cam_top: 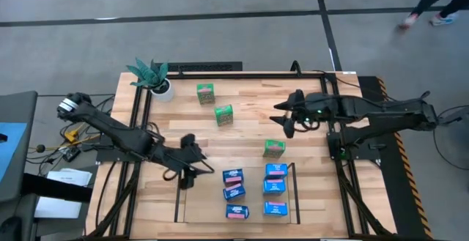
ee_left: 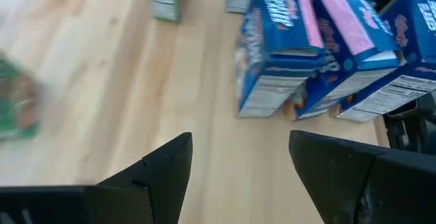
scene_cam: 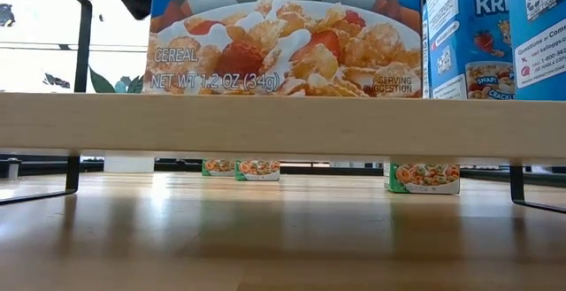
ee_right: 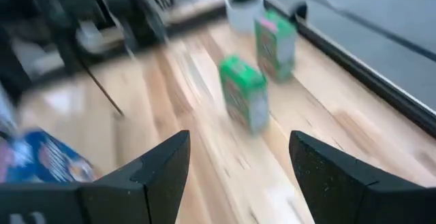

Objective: Stack cereal on shelf
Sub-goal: Put the bottom green cereal box on the shelf

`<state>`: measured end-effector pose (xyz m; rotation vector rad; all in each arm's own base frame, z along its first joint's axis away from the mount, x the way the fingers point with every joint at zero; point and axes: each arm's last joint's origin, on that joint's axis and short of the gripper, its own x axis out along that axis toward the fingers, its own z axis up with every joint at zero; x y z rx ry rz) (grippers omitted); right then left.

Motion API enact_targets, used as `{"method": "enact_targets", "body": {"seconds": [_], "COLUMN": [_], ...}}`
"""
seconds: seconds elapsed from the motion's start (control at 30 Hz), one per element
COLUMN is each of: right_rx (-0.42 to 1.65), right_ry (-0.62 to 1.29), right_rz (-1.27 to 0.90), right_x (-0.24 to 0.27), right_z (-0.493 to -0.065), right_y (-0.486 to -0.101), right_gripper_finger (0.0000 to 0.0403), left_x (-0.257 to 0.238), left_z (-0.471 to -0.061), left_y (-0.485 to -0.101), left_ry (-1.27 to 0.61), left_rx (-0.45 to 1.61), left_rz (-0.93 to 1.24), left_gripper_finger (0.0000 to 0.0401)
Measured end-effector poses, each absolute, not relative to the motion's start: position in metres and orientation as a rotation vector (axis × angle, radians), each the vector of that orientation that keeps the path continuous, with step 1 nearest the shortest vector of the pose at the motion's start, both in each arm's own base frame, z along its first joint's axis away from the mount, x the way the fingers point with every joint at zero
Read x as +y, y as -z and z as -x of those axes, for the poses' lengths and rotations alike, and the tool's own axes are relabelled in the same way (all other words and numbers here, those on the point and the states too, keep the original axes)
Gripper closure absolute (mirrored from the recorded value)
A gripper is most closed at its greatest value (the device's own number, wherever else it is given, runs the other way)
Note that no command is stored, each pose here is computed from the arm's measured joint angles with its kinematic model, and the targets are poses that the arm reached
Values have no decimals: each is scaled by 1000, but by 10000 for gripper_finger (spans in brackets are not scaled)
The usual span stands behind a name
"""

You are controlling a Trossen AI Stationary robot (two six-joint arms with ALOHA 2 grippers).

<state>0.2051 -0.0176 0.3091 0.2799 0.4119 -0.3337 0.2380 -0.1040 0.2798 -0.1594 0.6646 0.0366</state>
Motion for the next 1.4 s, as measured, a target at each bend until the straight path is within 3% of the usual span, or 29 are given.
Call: {"method": "enact_targets", "body": {"seconds": [0.2,0.33,0.6,0.87,1.13,1.4], "right_rx": [742,824,939,1109,1091,923], "right_ry": [323,230,121,220,224,239], "right_rz": [-156,-130,-93,21,13,-102], "right_x": [-14,3,49,60,57,44], "right_z": [-212,-219,-233,-245,-241,-188], "right_y": [-327,-331,-309,-279,-279,-277], "right_gripper_finger": [127,127,127,127,127,127], "left_x": [-88,-81,-79,-79,-79,-78], "left_z": [-215,-206,-204,-206,-207,-207], "left_y": [-305,-315,-317,-316,-315,-315], "left_ry": [-167,-244,-282,-326,-332,-360], "left_rx": [546,480,460,443,444,433], "left_rz": [166,152,142,157,172,152], "left_gripper_finger": [168,168,168,168,168,168]}}
